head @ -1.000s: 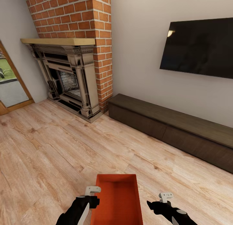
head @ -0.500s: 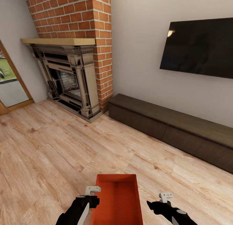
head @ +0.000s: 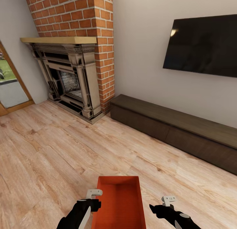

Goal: Move the two storage containers from the living room to the garage. In the garage, place one container on the floor and stack the other container on top of it (either order is fine).

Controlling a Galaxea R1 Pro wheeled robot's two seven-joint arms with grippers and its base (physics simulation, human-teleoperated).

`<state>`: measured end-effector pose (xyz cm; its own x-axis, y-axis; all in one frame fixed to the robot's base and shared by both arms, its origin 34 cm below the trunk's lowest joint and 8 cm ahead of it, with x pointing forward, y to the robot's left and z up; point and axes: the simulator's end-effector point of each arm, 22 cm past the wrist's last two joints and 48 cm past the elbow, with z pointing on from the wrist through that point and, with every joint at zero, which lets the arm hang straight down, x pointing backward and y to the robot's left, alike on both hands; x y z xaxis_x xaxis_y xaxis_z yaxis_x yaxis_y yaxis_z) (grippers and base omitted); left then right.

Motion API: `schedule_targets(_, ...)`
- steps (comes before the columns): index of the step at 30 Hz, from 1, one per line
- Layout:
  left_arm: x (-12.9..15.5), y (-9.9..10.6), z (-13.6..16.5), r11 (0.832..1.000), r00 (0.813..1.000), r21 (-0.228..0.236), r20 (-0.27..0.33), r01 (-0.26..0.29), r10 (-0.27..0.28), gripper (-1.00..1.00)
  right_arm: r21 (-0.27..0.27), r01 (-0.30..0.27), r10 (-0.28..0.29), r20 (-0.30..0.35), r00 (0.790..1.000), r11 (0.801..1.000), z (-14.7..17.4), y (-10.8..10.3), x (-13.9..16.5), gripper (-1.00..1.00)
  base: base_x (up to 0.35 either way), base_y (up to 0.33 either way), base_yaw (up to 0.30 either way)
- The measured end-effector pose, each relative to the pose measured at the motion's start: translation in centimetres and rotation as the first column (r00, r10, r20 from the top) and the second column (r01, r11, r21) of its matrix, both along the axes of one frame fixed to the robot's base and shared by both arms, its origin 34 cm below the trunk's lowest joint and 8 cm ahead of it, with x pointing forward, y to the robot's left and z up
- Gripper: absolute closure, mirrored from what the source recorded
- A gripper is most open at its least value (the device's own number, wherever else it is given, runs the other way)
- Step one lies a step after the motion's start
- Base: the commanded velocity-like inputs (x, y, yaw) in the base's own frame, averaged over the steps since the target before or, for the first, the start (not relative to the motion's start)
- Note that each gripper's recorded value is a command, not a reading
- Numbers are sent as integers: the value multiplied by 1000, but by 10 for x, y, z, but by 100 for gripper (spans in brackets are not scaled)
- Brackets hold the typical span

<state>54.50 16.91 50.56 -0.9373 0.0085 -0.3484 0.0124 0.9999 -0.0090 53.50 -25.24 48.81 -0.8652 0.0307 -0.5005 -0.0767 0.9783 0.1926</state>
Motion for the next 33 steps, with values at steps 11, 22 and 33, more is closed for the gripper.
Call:
schedule_targets(11, 0, 0, -10, 1000, 1000, -1, 2, 0, 0, -100, -1, -1, 1, 1, 1000, 1000, -10, 0, 0, -100, 0, 0, 0)
schedule_targets(22, 0, 0, -10, 1000, 1000, -2, 1, 0, 0, -100, -55, 42, -42, 4, 999, 998, -13, 3, 3, -100, 0, 0, 0)
schedule_targets(33, -1, 0, -11, 1000, 1000, -2, 1, 0, 0, -100, -39, 33, -33, 9, 999, 999, -11, 9, 5, -100, 0, 0, 0)
